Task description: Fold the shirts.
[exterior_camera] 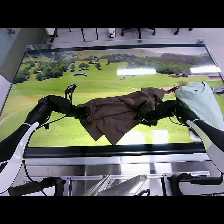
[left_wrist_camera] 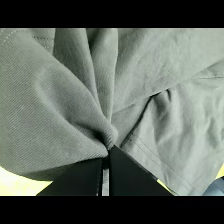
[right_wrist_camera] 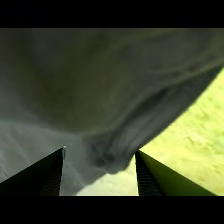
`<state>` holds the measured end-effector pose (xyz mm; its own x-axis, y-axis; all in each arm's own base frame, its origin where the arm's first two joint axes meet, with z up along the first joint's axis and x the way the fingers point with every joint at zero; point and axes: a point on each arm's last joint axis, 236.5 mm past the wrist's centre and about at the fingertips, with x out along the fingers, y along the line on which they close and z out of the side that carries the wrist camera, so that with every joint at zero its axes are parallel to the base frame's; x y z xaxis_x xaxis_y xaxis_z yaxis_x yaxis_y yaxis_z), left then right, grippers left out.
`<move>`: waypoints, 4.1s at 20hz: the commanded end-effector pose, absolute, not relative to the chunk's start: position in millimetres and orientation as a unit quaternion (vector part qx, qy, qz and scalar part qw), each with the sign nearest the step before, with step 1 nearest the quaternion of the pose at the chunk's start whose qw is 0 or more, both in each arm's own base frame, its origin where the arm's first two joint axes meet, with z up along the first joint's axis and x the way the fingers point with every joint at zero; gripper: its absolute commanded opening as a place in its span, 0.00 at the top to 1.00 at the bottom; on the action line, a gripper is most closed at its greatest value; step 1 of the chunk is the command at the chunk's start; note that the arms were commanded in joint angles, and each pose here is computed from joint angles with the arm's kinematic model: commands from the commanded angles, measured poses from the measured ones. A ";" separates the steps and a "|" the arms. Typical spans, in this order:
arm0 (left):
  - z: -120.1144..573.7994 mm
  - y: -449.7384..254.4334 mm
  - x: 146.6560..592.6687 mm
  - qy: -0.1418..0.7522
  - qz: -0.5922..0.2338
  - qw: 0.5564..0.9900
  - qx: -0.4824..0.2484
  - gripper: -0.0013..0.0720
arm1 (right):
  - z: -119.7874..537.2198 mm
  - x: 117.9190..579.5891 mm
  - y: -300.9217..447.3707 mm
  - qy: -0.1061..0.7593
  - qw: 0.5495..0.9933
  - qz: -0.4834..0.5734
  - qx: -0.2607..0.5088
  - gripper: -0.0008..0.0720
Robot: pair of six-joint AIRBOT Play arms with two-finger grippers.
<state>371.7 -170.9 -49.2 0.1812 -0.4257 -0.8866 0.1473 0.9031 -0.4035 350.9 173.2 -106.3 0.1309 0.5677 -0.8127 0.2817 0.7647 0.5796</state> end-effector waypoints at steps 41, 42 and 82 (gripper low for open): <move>-12.9 -113.6 512.9 0.582 -0.169 0.788 -0.103 0.96 | 37.1 523.4 37.7 0.434 0.864 0.098 0.236 0.96; -41.7 -114.7 520.1 0.603 -0.169 0.772 -0.105 0.96 | 11.1 534.0 29.9 0.439 0.853 0.093 0.268 0.96; -79.9 -86.7 512.5 0.576 -0.020 0.817 -0.017 0.96 | -95.9 526.8 -14.4 0.561 0.784 0.085 0.252 0.96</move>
<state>516.5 -87.7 -72.0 0.3492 -0.0531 -0.9355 0.0260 0.9986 -0.0470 530.3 -18.1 -90.7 0.3677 0.4101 -0.8346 0.1477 0.8604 0.4878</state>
